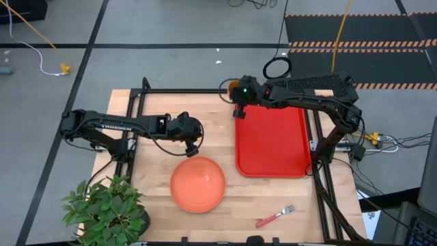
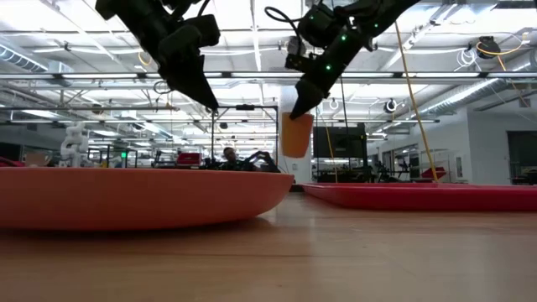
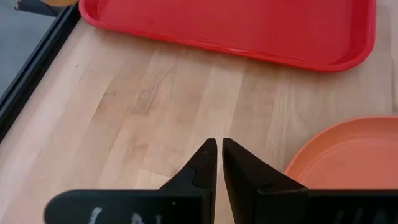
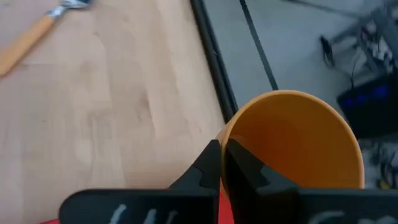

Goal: Pick and place plate/cup/fork/spoon on tray
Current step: Put the yellow cup on red table tray

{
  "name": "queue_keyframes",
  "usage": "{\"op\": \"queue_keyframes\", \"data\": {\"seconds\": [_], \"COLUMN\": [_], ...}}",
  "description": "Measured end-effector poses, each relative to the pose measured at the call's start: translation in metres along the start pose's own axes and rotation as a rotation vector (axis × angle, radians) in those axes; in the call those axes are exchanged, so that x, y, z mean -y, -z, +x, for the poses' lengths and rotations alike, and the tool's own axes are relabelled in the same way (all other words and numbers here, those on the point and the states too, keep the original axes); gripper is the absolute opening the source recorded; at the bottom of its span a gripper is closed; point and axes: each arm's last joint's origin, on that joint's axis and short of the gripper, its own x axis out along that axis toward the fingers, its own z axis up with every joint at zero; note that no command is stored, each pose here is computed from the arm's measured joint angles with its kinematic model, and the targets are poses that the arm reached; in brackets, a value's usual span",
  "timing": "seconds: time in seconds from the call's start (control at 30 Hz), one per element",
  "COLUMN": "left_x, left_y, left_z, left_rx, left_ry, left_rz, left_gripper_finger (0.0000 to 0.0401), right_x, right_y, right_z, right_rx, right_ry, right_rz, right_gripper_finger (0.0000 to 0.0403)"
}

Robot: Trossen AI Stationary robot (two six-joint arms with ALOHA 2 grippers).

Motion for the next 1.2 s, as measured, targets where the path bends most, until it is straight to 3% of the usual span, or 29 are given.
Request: {"op": "queue_keyframes", "data": {"seconds": [0.17, 0.63, 0.83, 1.2], "left_x": [0.002, 0.002, 0.002, 0.002], "left_y": [0.000, 0.000, 0.000, 0.000], "left_z": [0.000, 0.000, 0.000, 0.000], "left_rx": [0.003, 0.004, 0.004, 0.005], "left_ry": [0.008, 0.007, 0.006, 0.004], "left_rz": [0.004, 0.012, 0.019, 0.025], "left_gripper_finger": [0.0031, 0.0031, 0.0031, 0.0031], "right_x": [0.015, 0.025, 0.028, 0.026], "right_y": [0.008, 0.037, 0.039, 0.044], "right_z": [0.004, 0.015, 0.016, 0.015], "right_rx": [-0.022, -0.110, -0.091, -0.136], "right_ry": [0.028, 0.039, -0.043, -0.058], "right_rz": [0.086, 0.149, 0.245, 0.308], "right_gripper_finger": [0.0000, 0.0000, 0.0000, 0.0003]}}
